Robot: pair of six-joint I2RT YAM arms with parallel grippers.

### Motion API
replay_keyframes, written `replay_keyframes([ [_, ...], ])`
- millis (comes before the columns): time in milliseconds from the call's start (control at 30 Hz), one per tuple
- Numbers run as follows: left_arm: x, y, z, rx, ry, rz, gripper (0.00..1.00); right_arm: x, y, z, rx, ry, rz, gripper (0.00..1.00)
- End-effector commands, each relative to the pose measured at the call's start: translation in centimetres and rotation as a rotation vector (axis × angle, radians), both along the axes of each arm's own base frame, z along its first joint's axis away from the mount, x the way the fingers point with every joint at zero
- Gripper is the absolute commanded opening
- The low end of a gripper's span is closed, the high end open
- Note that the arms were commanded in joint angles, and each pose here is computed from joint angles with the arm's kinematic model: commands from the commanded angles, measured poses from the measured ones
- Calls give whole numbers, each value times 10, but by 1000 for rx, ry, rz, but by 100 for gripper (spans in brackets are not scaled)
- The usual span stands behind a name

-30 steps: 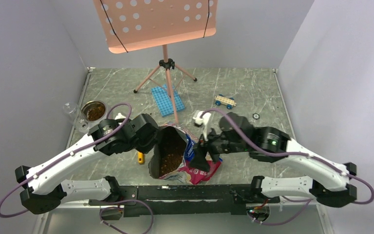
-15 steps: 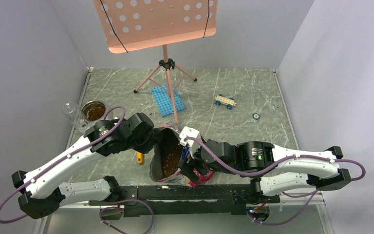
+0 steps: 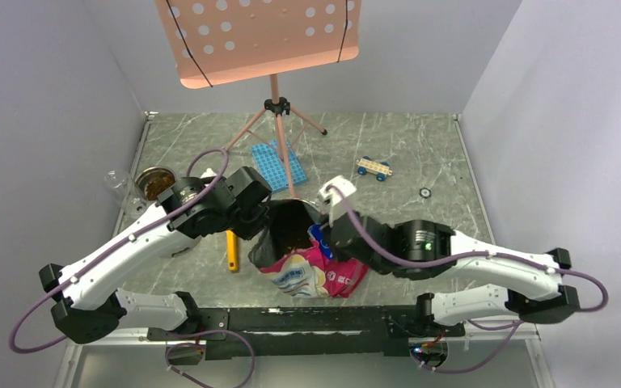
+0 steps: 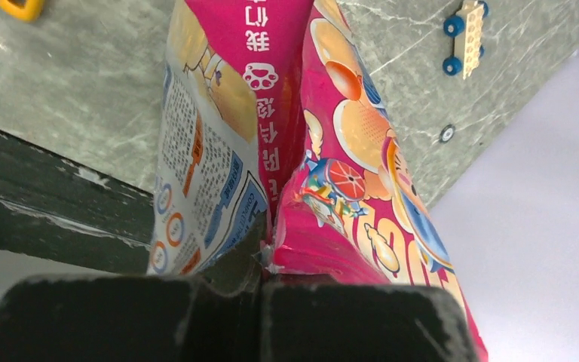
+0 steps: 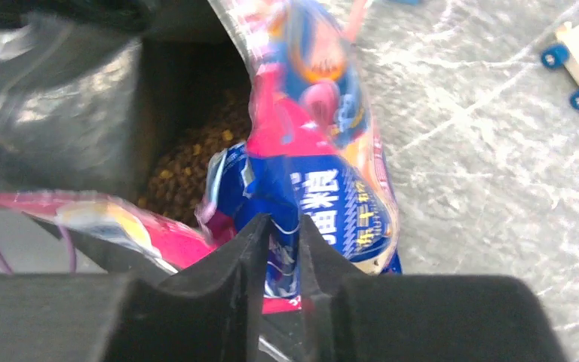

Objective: Serve the pet food

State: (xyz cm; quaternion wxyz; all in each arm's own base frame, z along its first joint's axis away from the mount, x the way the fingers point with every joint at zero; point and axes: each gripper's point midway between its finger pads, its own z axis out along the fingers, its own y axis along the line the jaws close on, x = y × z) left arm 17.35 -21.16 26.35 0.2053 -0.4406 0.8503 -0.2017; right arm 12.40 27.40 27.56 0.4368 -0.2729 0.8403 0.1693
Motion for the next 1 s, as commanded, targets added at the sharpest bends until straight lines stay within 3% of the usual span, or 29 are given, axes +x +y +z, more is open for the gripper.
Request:
replay_keyframes([
  [0, 18, 0, 51, 39, -248, -164, 0, 29, -35, 20, 88, -22, -45, 9],
  [33, 20, -1, 53, 61, -275, -198, 0, 38, -40, 23, 95, -27, -51, 0],
  [100, 24, -8, 58, 104, -355, -316, 0, 41, -41, 29, 88, -42, 18, 0],
  [133, 27, -11, 62, 123, -397, -368, 6, 46, -43, 32, 71, -54, 41, 0],
  [267, 28, -6, 68, 224, -481, -495, 48, 59, -46, 34, 8, -69, 128, 0],
  [433, 22, 0, 85, 275, -606, -635, 85, 71, -44, 27, -32, -30, 207, 0],
  [467, 21, -4, 90, 271, -651, -682, 88, 72, -43, 27, -38, -24, 235, 0],
  [700, 7, -10, 107, 368, -948, -1123, 92, 72, -48, 22, -57, 43, 325, 0],
  [800, 30, 16, 105, 497, -955, -1083, 80, 78, -55, 22, -53, 67, 277, 0],
  [867, 44, 22, 107, 506, -948, -1075, 74, 77, -54, 23, -41, 91, 269, 0],
  [967, 56, 13, 109, 486, -977, -1117, 77, 76, -51, 21, -31, 116, 265, 0],
])
